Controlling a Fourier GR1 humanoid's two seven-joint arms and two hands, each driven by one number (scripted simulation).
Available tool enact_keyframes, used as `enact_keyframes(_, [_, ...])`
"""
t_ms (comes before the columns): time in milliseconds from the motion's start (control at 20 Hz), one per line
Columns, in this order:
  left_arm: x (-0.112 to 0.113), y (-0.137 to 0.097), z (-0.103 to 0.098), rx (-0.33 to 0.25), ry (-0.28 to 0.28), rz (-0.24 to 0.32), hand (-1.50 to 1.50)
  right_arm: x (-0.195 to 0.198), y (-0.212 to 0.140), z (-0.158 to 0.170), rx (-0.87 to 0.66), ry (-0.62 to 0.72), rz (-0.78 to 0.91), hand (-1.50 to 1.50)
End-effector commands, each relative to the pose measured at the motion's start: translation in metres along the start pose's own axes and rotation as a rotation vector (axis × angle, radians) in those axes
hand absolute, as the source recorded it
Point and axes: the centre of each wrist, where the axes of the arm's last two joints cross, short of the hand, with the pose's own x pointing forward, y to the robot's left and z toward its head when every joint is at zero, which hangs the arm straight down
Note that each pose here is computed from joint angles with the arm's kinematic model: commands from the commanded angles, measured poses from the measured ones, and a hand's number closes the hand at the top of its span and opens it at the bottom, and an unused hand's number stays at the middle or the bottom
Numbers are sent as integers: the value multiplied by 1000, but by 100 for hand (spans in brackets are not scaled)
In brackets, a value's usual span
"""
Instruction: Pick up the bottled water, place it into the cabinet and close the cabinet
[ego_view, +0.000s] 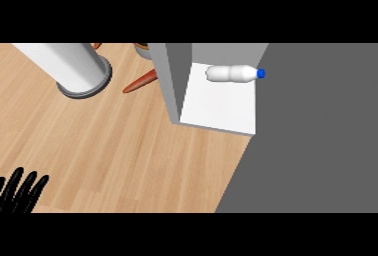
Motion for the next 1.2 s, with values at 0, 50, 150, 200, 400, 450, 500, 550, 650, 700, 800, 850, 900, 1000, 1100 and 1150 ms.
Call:
enact_keyframes(0, [8,9,-1,-13,-9,-5,-150,-7,13,-17,63,64,-69,150])
enact_keyframes(50, [9,6,-5,-24,-10,-2,-150,-5,10,-20,55,61,-70,150])
enact_keyframes(150, [9,10,-4,-28,-10,1,-150,-12,8,-25,32,67,-72,150])
enact_keyframes(200, [12,8,-4,-37,0,4,-150,-12,7,-26,20,68,-82,150])
enact_keyframes(400, [11,8,-5,-31,-19,6,-150,-18,1,-29,-34,87,-105,150])
enact_keyframes(450, [17,11,-7,-45,-10,1,-150,-21,2,-32,-55,74,-132,150])
enact_keyframes(500, [16,16,-5,-25,-8,-21,-150,-22,2,-35,-59,77,-161,150])
enact_keyframes(550, [15,12,-5,-38,-13,1,-150,-26,1,-36,-66,84,-181,150])
enact_keyframes(650, [18,13,-5,-50,-1,1,-150,-30,-3,-41,-80,86,-218,150])
enact_keyframes(700, [21,14,-12,-51,-30,-10,-150,-31,-2,-44,-85,77,-259,150])
enact_keyframes(800, [20,13,-13,-48,-25,7,-150,-43,-4,-53,-89,95,-296,150])
enact_keyframes(850, [22,21,-8,-35,-21,-18,-150,-40,-9,-54,-104,87,-320,150])
enact_keyframes(900, [26,22,-11,-48,-22,-23,-150,-45,-8,-60,-92,80,-360,150])
enact_keyframes(1000, [25,24,-12,-26,-31,-16,-150,-57,-11,-72,-52,87,-410,150])
enact_keyframes(1100, [23,20,-10,-25,-30,0,-150,-61,-26,-77,-80,104,-424,150])
enact_keyframes(1150, [27,29,-10,-8,-32,-3,-150,-66,-38,-82,-107,110,-397,150])
